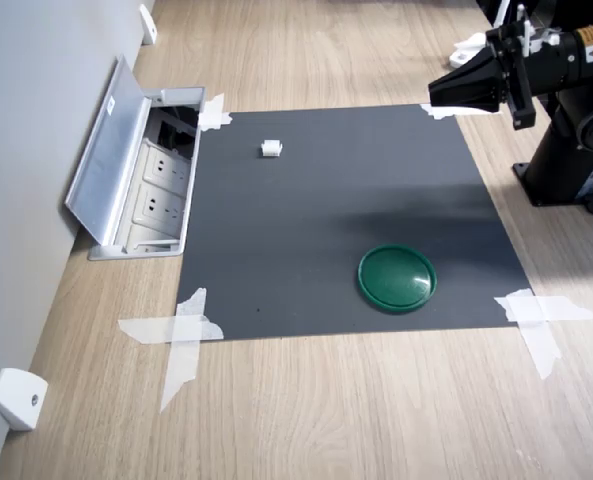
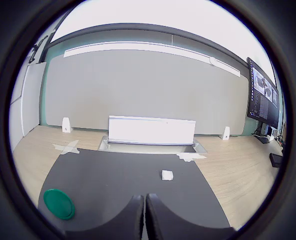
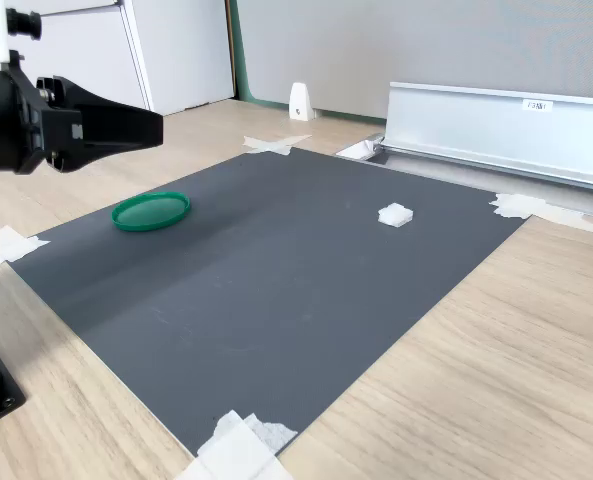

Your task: Grasp a white terminal and put it on the green lid.

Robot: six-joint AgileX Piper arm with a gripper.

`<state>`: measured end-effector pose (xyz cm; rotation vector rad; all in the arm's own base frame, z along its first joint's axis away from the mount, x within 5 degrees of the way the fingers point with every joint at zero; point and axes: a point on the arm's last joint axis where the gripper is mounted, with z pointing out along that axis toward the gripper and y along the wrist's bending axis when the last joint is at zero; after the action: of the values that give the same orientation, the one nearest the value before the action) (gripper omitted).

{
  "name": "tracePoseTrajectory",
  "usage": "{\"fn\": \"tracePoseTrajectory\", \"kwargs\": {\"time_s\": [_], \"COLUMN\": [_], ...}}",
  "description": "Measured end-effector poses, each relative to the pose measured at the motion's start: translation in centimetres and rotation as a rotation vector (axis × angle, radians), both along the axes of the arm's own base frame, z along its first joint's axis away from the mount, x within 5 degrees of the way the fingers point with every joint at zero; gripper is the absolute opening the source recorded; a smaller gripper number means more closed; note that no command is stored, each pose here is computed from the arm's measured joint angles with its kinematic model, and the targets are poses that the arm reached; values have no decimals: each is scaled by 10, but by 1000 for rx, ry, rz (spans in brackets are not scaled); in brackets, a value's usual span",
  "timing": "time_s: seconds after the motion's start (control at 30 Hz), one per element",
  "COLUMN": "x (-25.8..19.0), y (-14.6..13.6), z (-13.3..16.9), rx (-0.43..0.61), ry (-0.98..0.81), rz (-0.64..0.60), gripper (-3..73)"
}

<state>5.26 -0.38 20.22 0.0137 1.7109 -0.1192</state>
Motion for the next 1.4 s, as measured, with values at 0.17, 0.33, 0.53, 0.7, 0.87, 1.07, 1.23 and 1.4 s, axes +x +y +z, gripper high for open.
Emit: {"fn": "tracePoseTrajectory", "kwargs": {"time_s": [0.17,0.33,0.53,0.7,0.87,1.07,1.23,1.4], "x": [0,0,17,41,71,101,110,116], "y": [0,0,-2,-5,-7,-10,-12,-13], "z": [0,17,46,68,79,80,75,68], "rx": [0,-2,-34,-127,-129,-94,-145,-170], "ry": [-1,-23,53,181,443,723,819,888], "rz": [0,0,3,29,71,111,142,172], "gripper": [-8,-8,-8,-8,-8,-8,-8,24]}}
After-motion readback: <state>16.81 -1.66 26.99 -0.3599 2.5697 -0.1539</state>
